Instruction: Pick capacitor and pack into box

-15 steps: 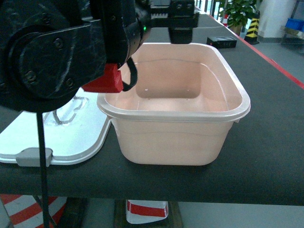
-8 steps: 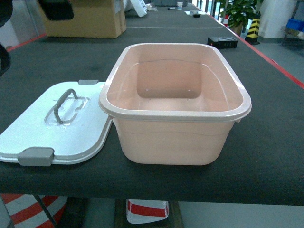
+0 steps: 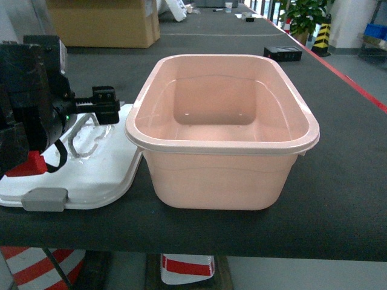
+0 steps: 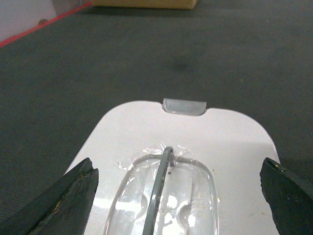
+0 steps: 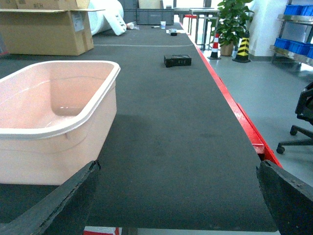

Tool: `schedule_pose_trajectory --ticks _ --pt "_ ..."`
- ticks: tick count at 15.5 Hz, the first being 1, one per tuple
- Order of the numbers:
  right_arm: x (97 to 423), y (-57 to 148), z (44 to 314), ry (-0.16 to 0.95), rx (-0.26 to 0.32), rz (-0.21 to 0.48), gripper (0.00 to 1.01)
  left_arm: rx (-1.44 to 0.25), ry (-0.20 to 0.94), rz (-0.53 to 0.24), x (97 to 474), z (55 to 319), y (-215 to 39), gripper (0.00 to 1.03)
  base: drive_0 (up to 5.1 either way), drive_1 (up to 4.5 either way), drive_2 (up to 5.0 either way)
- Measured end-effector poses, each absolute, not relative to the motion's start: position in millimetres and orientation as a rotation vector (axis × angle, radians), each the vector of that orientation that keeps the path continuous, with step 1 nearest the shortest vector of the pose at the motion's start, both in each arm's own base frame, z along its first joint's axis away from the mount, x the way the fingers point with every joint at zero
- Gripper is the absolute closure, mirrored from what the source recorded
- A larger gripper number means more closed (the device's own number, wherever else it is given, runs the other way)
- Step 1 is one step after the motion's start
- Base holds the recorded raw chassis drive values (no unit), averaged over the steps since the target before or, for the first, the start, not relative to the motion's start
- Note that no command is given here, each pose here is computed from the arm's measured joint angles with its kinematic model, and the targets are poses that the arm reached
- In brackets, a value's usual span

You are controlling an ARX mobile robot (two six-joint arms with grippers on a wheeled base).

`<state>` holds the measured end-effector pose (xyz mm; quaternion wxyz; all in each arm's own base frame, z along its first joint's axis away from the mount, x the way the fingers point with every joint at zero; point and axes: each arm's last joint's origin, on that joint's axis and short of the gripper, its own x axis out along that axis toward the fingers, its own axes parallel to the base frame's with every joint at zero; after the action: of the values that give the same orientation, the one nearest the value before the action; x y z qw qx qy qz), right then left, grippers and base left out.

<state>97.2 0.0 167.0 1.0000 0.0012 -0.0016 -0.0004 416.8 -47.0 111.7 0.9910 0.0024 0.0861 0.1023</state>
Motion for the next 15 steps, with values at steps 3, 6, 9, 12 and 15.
schedule_pose_trajectory --ticks 3,6,9,12,15 --pt "97 0 167 -0.003 0.002 0.0 0.03 -0.017 0.207 0.201 421 100 -43 0.05 0.0 0.0 0.0" --pt "97 0 167 -0.003 0.003 -0.001 0.03 -0.048 0.28 0.195 427 72 -31 0.05 0.0 0.0 0.0" --pt "97 0 167 -0.003 0.002 -0.001 0.03 -0.047 0.253 0.165 435 66 -27 0.13 0.0 0.0 0.0" --pt "97 0 167 -0.003 0.002 0.0 0.03 -0.031 0.257 0.143 441 69 -30 0.51 0.0 0.0 0.0" --pt "97 0 167 -0.003 0.002 0.0 0.03 -0.025 0.279 0.154 441 67 -30 0.85 0.0 0.0 0.0"
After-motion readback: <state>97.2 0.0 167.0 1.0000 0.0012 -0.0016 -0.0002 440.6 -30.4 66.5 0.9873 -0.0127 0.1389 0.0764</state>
